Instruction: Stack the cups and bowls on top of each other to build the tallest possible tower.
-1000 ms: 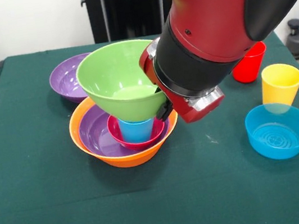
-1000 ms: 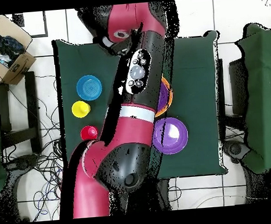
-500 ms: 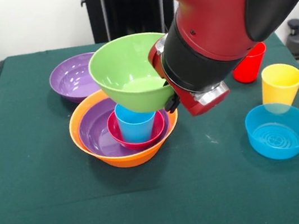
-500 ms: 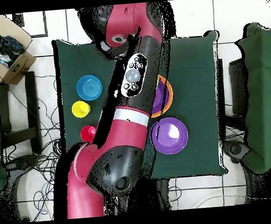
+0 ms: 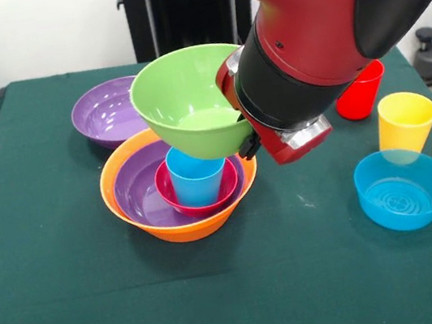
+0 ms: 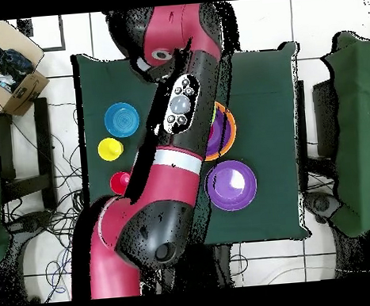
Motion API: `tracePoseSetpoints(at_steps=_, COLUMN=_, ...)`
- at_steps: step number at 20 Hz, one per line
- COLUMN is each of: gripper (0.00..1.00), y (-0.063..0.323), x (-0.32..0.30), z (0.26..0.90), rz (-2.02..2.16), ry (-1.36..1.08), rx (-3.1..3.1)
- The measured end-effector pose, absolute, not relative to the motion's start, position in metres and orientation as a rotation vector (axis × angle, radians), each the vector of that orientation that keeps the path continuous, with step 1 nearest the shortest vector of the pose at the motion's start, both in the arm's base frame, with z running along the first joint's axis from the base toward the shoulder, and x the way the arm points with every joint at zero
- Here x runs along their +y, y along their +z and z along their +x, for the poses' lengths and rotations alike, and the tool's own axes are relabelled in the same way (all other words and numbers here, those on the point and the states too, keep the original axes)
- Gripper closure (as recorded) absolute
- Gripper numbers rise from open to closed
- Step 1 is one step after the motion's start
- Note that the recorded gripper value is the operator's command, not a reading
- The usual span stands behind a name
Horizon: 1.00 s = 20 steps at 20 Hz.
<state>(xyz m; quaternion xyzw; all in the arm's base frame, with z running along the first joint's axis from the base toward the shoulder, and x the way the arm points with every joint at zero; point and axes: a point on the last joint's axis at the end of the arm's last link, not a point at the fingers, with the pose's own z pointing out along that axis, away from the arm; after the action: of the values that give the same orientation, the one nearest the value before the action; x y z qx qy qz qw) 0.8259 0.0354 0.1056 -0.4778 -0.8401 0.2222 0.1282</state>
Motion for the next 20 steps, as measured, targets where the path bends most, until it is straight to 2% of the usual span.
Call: tracePoseSetpoints(at_steps=20, gripper=1.0, y=0.106, x=0.024, z=0.826, rz=-1.405, ry=0.645, rx=-2.433)
